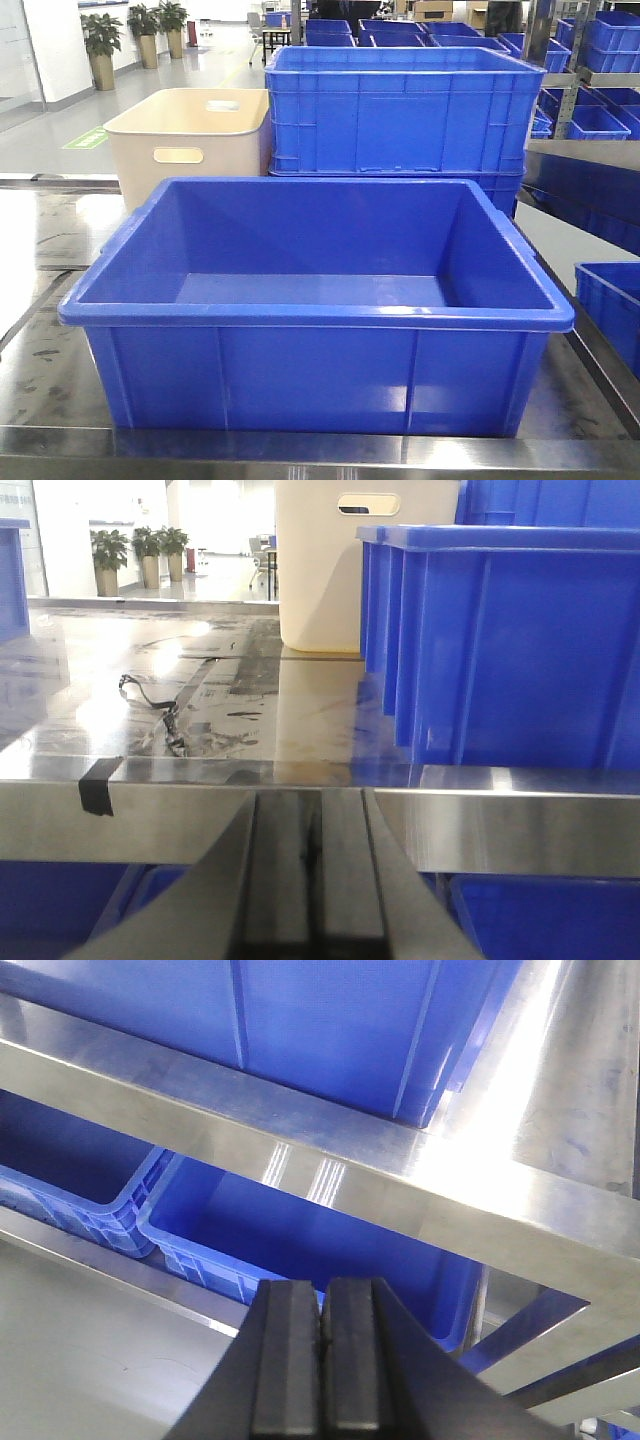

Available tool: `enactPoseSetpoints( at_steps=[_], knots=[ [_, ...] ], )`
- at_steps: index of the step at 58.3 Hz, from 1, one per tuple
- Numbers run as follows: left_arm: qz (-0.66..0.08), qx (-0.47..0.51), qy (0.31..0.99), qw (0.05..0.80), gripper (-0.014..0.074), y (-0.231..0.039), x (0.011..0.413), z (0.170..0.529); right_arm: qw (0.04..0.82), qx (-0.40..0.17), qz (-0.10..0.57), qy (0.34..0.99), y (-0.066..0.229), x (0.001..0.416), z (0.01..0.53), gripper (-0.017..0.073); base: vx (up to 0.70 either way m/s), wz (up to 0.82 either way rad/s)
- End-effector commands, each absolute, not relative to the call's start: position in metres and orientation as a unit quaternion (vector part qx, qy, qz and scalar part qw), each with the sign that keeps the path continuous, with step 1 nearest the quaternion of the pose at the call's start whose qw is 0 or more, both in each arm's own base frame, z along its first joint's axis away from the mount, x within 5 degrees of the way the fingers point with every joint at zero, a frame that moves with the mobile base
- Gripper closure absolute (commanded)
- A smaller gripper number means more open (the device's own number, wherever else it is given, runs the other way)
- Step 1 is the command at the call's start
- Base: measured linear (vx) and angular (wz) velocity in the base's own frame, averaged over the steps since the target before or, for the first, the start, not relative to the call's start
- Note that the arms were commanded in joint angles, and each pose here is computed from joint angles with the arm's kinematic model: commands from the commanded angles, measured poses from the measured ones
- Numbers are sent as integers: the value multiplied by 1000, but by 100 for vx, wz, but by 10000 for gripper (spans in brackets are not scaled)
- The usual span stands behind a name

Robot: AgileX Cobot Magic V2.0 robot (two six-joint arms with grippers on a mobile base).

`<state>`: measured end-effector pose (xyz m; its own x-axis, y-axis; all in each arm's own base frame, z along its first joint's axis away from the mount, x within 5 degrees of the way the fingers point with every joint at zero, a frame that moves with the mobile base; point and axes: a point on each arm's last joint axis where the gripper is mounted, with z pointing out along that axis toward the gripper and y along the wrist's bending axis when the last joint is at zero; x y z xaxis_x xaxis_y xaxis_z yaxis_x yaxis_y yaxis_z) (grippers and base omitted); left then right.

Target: Pick red and yellow blocks into blue bin

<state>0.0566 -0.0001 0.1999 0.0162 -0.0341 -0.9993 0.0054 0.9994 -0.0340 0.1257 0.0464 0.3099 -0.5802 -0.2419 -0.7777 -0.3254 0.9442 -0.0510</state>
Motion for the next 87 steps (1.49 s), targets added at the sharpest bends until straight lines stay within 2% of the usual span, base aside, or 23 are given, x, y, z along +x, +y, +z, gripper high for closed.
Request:
enactPoseSetpoints(
  at_steps=[1, 72, 79, 87],
  knots=[
    [-22, -6, 652, 758, 594, -1, 53, 215, 473, -162, 53, 865, 47, 129, 324, 569, 0, 0],
    [-22, -6, 655, 755, 594, -1, 54, 215, 480, -160, 49, 861, 44, 126, 323, 569, 0, 0],
    [-22, -6, 655, 755, 594, -1, 54, 215, 518, -121, 47, 846, 32, 116, 319, 569, 0, 0],
    [-22, -6, 655, 755, 594, -1, 54, 215, 571, -51, 42, 818, 14, 97, 296, 569, 0, 0]
  ],
)
